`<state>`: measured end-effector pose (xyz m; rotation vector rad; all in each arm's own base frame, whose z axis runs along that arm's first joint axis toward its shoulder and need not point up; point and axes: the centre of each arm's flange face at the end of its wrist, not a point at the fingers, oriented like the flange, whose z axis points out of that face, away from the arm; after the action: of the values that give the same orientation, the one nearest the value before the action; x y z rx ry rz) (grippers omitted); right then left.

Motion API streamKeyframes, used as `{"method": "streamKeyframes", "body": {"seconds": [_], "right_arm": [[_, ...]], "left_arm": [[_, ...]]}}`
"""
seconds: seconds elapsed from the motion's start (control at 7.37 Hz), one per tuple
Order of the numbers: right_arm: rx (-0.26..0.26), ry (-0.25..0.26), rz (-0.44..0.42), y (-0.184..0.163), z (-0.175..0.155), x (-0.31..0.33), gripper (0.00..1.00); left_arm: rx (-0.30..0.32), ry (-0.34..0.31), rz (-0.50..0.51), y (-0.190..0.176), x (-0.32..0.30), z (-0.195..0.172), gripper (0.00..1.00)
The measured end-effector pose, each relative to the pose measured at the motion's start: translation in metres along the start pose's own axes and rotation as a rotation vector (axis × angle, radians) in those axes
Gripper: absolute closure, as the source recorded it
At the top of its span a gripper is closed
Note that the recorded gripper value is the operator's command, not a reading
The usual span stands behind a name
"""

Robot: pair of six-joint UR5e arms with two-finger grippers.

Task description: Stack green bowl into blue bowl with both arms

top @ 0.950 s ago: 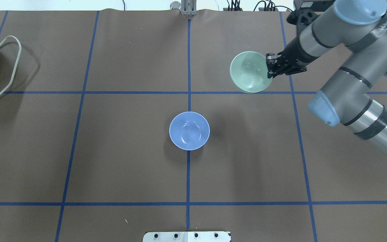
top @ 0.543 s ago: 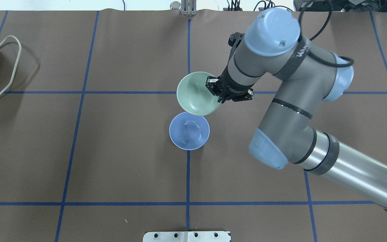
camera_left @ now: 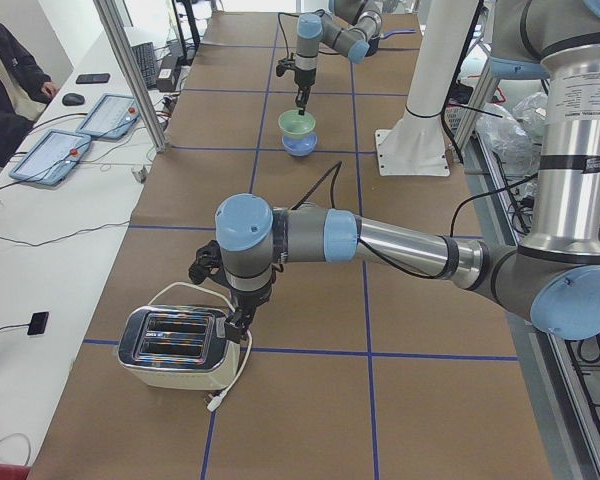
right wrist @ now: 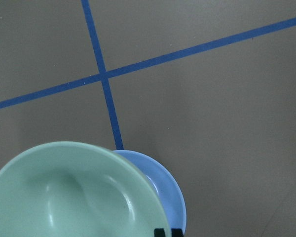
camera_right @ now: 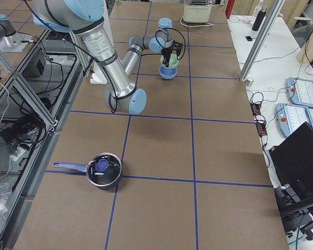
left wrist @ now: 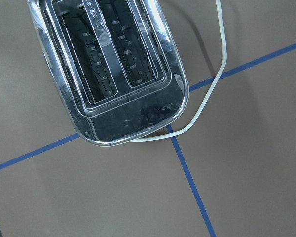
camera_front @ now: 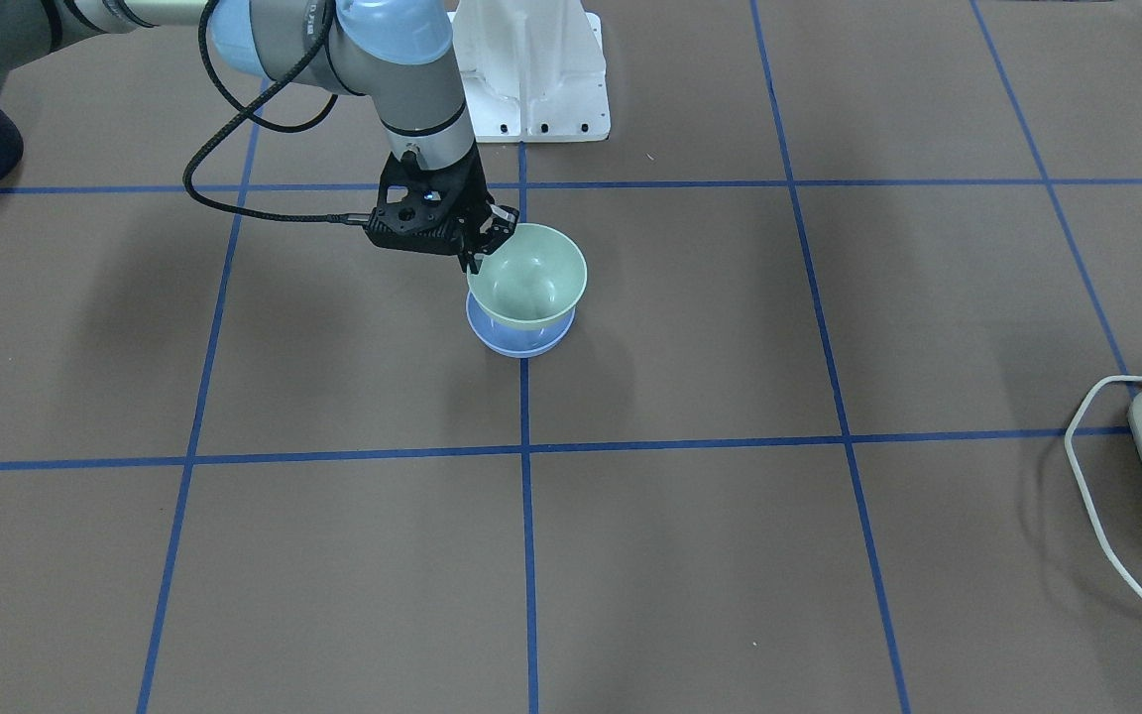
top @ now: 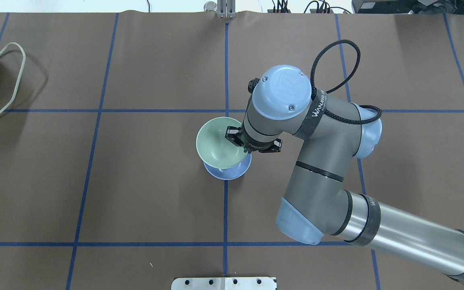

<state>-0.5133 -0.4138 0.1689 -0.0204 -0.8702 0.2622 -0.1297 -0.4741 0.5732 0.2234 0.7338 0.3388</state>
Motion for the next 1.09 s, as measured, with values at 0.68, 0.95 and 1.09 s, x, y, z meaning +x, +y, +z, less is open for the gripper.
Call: {"method": "streamKeyframes", "body": {"seconds": [0.68, 0.95, 1.09], "right_arm": [[-0.009, 0.028, -0.024, 0.006, 0.035, 0.001, 1.00], [-0.008, 0.027, -0.028, 0.005, 0.040, 0.003, 1.00], [-0.010, 0.032, -0.037, 0.005, 0.043, 0.005, 1.00]], "left_arm": [[0.001, 0.001, 0.000, 0.000, 0.000, 0.000, 0.02], [0.000, 0.000, 0.000, 0.000, 0.000, 0.000, 0.02], [0.000, 0.000, 0.000, 0.000, 0.000, 0.000, 0.02]]}}
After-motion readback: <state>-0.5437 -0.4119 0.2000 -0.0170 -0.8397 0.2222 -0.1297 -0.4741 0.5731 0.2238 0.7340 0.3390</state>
